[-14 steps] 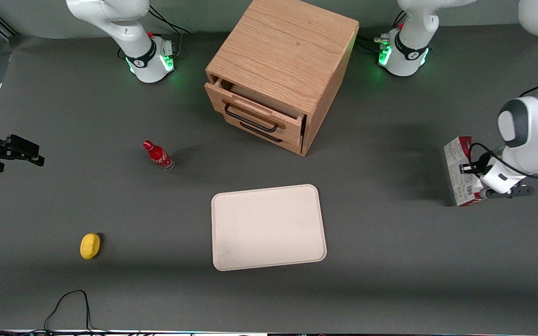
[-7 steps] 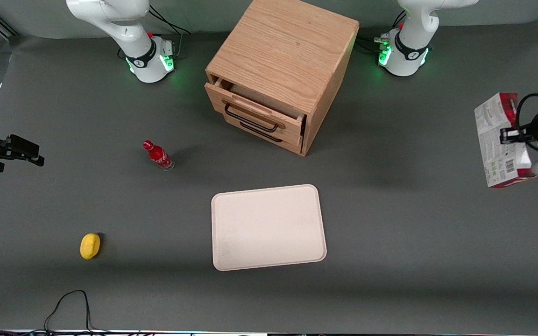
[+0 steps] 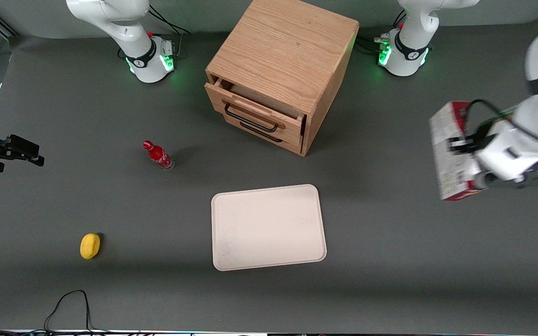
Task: Place red cookie box on tray
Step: 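Carry the cookie box with the left gripper over the cream tray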
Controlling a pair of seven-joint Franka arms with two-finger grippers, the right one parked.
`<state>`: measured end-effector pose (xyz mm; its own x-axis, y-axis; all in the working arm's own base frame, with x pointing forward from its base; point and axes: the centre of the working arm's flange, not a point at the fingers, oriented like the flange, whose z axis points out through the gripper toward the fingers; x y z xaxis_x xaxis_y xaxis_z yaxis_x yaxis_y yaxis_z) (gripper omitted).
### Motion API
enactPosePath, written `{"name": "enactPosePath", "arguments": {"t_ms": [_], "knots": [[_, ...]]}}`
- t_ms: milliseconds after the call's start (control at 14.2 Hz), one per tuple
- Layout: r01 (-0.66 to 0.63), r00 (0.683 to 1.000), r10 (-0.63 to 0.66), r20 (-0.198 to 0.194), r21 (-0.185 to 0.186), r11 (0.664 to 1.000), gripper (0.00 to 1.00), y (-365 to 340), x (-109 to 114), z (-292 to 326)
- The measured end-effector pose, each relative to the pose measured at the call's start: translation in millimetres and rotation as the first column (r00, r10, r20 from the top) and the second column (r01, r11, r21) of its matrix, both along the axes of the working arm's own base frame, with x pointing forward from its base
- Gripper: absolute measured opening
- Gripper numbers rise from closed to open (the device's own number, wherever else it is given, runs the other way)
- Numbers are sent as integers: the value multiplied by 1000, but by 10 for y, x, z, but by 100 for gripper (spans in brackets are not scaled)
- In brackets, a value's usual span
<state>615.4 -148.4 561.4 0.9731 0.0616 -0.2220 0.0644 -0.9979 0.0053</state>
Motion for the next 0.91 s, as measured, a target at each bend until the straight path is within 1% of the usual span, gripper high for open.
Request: {"name": "enactPosePath", "arguments": {"t_ms": [70,141,281,352,492,633,703,914], "knots": [[-21,1000,21,-1,-18,1000,3,-380,75,-122],[-42,999,43,7,-31,999,3,-740,164,-297],[-49,997,51,54,-37,998,3,-1447,321,-826],[-37,996,40,78,-48,998,3,-1776,363,-1136],[-18,993,25,114,-67,998,3,-2273,399,-1763],[-37,990,47,136,-74,997,3,-2489,445,-2275],[-53,988,63,138,-76,996,3,-2510,475,-2474],[-96,986,104,127,-68,993,3,-2455,558,-2908]]}}
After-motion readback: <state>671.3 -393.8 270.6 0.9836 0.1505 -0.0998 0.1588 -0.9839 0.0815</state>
